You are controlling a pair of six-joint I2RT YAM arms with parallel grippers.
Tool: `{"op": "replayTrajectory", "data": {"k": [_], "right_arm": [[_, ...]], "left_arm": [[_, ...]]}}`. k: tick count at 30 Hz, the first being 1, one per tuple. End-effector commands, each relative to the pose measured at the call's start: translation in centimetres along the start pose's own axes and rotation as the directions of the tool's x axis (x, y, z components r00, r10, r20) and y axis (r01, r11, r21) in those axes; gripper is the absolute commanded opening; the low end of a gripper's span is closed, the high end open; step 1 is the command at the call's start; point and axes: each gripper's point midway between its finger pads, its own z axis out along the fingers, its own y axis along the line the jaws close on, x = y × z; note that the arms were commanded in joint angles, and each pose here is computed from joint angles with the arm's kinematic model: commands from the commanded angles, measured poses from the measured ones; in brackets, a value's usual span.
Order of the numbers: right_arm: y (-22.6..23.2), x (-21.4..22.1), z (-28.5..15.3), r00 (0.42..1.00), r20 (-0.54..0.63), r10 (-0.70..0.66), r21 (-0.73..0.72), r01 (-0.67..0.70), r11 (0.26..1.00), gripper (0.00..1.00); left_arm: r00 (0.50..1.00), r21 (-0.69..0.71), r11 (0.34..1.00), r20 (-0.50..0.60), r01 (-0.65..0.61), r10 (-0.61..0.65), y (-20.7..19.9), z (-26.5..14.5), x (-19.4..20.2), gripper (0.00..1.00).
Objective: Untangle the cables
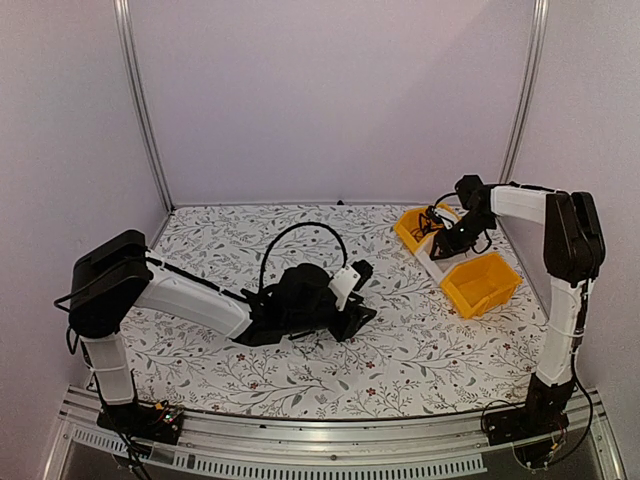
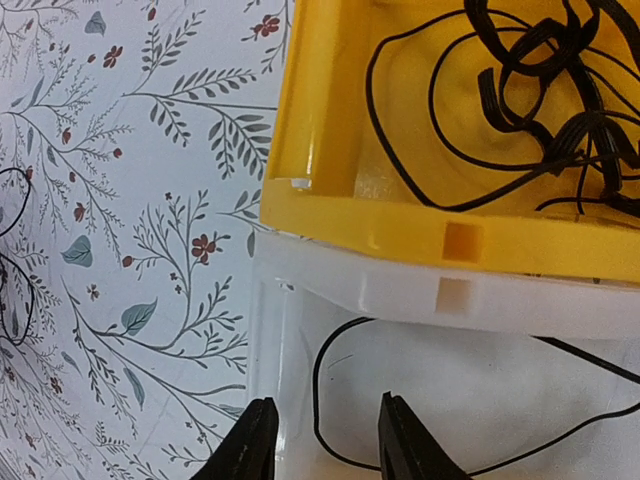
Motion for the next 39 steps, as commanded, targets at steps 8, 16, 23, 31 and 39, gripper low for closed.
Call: {"op": "replayTrajectory", "data": {"k": [8, 16, 23, 31, 39], "right_arm": [[0.1, -0.9, 1.1, 0.999, 0.003, 0.038, -0.058, -0.038, 0.998, 0.5], [0.0, 1.0, 3.3, 0.995, -0.077, 0.066, -0.085, -0.073, 0.994, 0.57], [2.1, -0.7, 2.0, 0.998, -0.028, 0.056, -0.2, -0.061, 0.978, 0.34], [3.6, -3.9, -2.7, 0.994, 0.108, 0.01, -0.218, 0.014, 0.976, 0.15], [5.0, -3.3, -1.6, 0.996, 0.085, 0.027, -0.322, 0.001, 0.947, 0.29]], "left_arm": [[0.999, 0.004, 1.0, 0.023, 0.026, -0.026, -0.6, -0.1, -0.8, 0.44], [0.999, 0.002, 1.0, 0.025, 0.028, -0.028, -0.5, -0.3, -0.8, 0.44], [0.999, 0.01, 1.0, 0.027, 0.027, -0.027, -0.7, -0.1, -1.1, 0.44], [0.999, 0.009, 1.0, 0.026, 0.025, -0.026, -0.7, 0.0, -0.9, 0.44], [0.999, 0.024, 0.999, 0.014, 0.033, -0.033, -1.0, 0.5, -0.2, 0.44]]}}
